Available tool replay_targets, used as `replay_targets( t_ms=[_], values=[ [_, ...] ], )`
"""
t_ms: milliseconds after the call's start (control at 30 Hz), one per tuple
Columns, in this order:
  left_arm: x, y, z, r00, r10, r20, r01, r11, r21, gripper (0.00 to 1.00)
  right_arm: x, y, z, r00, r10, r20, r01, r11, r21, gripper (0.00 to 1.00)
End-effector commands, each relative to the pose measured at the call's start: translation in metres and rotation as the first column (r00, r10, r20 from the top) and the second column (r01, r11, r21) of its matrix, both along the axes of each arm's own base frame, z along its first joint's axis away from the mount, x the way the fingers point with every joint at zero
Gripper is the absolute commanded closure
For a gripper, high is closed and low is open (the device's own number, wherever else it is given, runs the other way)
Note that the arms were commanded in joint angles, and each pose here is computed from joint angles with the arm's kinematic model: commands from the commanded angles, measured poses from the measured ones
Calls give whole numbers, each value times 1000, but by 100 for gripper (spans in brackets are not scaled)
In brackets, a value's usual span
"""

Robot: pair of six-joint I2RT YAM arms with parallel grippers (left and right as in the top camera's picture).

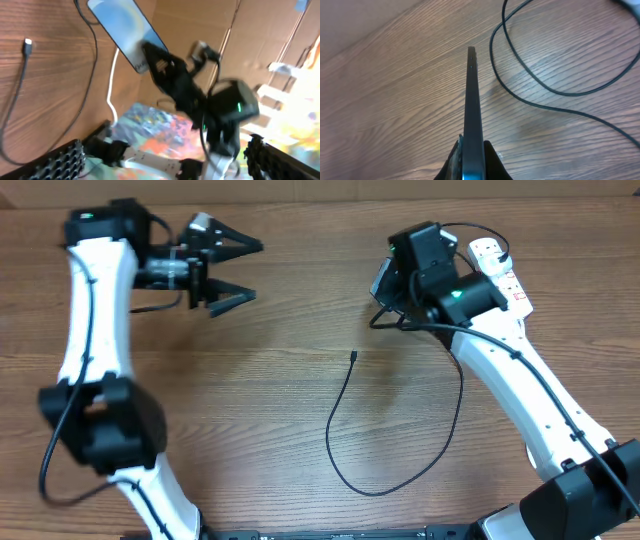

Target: Plug charger to phone and switch on socket

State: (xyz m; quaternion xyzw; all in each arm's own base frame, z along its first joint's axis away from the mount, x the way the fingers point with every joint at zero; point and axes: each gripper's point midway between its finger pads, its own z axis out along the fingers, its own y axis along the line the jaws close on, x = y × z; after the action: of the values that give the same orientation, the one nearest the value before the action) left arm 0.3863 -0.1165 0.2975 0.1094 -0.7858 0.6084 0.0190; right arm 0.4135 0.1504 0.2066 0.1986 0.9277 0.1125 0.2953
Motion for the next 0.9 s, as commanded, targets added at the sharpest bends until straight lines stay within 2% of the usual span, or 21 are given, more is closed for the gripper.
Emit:
replay_targets(
  t_ms=[0, 200, 333, 400, 533, 633, 800, 867],
  values=[
    [-24, 19, 25, 971, -30, 238, -14, 983, 181, 0, 0, 12, 37, 997, 48, 66, -55, 993, 104, 96],
    [-61, 44, 61, 935, 16, 353, -145, 929, 341, 0, 0, 14, 38, 996, 52, 70, -60, 992, 111, 96],
    [-94, 66, 65, 927, 69, 368, -275, 792, 544, 0, -1, 18, 38, 996, 69, 65, -77, 989, 130, 96],
    [-116, 72, 70, 916, 88, 392, -330, 722, 609, 0, -1, 21, 39, 995, 78, 67, -87, 986, 143, 96],
    [-155, 69, 82, 880, 73, 470, -394, 665, 634, 0, -1, 34, 45, 989, 120, 83, -134, 971, 199, 96],
    [-172, 69, 84, 871, 124, 475, -433, 649, 626, 0, 0, 51, 55, 983, 153, 106, -177, 941, 290, 96],
    [-166, 80, 71, 862, 332, 382, -506, 600, 620, 0, -2, 67, 64, 999, 33, 16, -37, 859, 511, 96],
    [-156, 82, 61, 848, 441, 295, -523, 601, 604, 0, -4, 73, 67, 1000, 20, -17, -7, 822, 570, 96]
  ],
)
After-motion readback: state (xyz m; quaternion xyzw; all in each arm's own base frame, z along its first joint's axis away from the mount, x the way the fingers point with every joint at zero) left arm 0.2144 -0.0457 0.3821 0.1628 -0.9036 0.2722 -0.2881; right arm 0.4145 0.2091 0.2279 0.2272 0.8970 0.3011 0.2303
